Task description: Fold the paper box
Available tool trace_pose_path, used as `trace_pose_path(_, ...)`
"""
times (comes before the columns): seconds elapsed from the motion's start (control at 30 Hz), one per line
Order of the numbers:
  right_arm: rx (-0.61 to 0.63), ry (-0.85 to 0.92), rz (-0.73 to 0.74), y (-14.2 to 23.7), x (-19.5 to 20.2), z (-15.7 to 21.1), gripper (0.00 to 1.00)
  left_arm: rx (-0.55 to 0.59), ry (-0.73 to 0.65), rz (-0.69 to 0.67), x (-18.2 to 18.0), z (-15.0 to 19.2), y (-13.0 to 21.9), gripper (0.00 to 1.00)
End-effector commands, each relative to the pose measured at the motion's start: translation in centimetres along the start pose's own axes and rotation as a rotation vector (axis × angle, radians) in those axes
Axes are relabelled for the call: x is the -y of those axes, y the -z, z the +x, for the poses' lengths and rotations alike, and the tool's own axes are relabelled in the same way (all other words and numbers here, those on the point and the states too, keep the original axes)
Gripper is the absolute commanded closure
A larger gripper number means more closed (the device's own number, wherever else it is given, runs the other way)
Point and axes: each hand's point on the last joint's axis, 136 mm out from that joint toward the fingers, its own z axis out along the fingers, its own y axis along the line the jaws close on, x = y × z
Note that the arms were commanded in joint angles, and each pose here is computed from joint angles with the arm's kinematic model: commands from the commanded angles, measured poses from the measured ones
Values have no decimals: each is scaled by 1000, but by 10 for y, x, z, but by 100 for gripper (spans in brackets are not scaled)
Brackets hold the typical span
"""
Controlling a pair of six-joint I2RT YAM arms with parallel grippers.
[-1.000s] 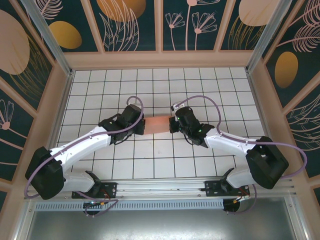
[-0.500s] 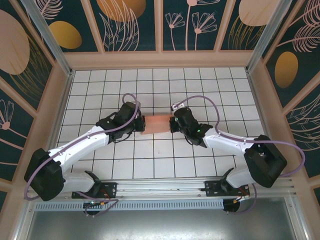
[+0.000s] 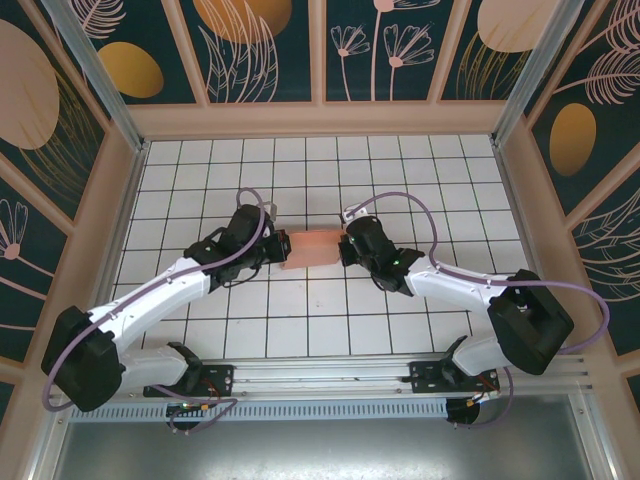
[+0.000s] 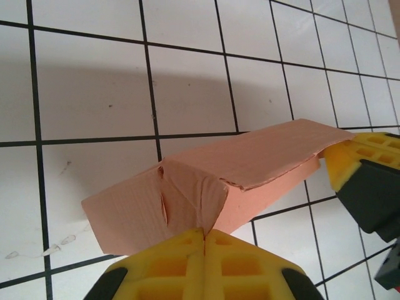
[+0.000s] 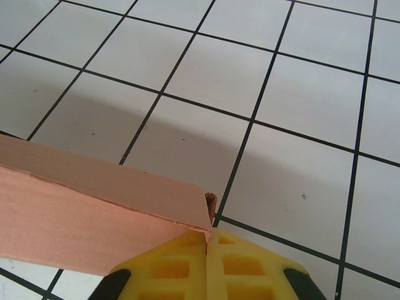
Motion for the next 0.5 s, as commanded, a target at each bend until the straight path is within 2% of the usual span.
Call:
trace_pose_path(0.0, 17, 43, 42, 5, 4, -8, 100, 40, 29, 88, 15, -11, 6, 100)
trace_pose_path(0.13, 33, 33, 46, 9, 5, -14, 100, 26, 15, 58, 6, -6, -1, 100)
trace_pose_path(0.33, 60, -27, -25, 18, -4, -28, 100, -20, -13, -46, -15, 4, -17, 100)
trace_pose_path(0.47, 53, -38, -27, 19, -5, -31, 100, -31, -16, -40, -14, 5, -21, 100)
